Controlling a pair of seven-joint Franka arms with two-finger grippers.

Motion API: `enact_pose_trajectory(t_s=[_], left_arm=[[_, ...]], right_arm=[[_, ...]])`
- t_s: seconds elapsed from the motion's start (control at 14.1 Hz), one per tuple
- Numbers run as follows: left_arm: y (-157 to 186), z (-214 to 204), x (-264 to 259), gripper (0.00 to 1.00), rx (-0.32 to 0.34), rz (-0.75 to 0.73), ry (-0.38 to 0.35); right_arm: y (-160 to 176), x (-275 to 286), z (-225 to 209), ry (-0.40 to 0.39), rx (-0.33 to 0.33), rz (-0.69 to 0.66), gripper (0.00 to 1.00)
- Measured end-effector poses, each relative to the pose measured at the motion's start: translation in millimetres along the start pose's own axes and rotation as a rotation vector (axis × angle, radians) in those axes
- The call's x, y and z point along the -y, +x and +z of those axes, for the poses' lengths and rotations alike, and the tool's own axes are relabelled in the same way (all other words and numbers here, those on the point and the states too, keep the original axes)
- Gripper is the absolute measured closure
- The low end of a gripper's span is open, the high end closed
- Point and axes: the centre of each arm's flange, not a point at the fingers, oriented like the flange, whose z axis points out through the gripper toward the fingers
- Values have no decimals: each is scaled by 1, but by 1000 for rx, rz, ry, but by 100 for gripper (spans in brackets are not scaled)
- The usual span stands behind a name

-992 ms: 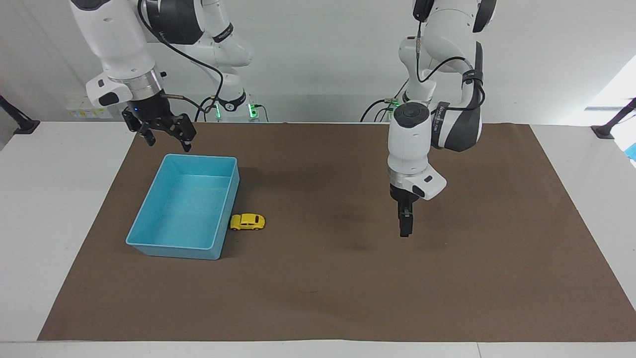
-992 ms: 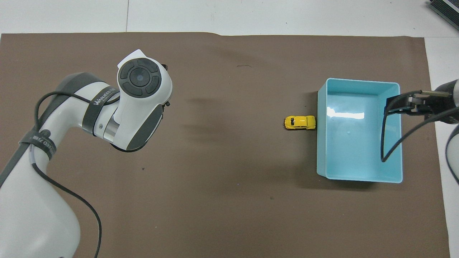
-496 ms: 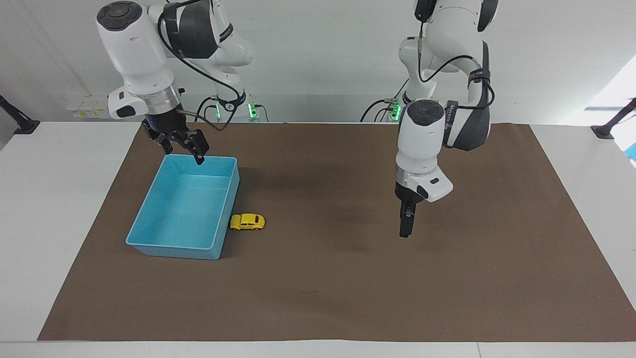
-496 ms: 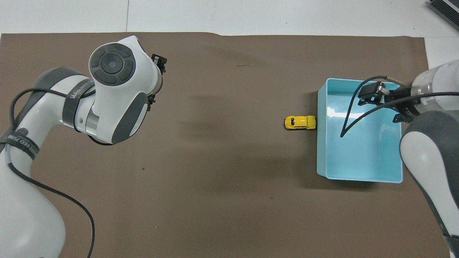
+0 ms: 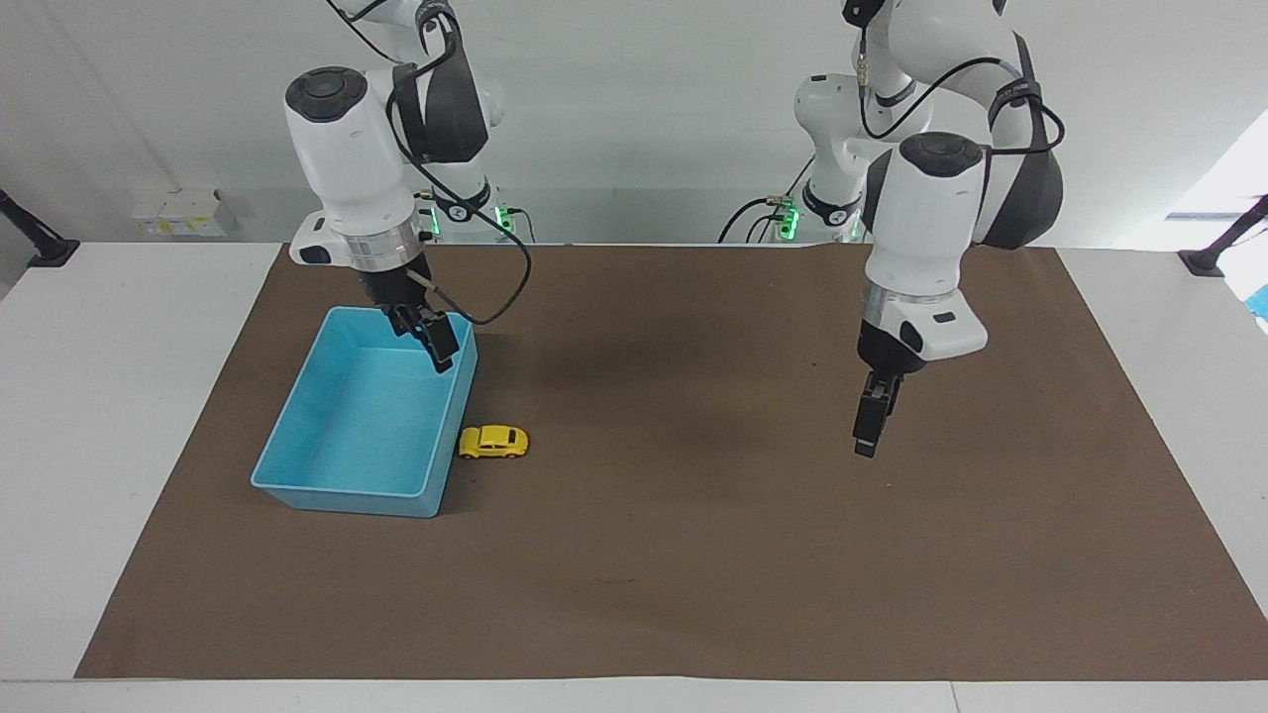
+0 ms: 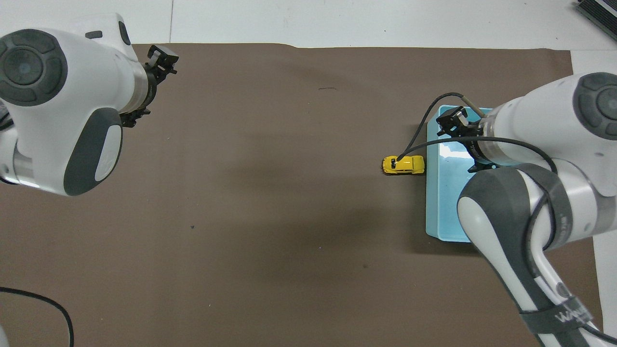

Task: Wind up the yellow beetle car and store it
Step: 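Reach the right gripper toward the car while the left gripper withdraws, then grasp the yellow car with the right gripper while the left arm retracts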

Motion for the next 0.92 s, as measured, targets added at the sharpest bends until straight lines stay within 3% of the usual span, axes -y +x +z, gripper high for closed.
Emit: enact_pose_trajectory(t_s=[0.5,0.92], left_arm=[[27,-23,23,0,-5,250,31],[51,-53,53,0,70,474,39]], right_arm=[[-26,18,66,-17,-27,329,0],[-48,33,135,-53,-102,442,0]])
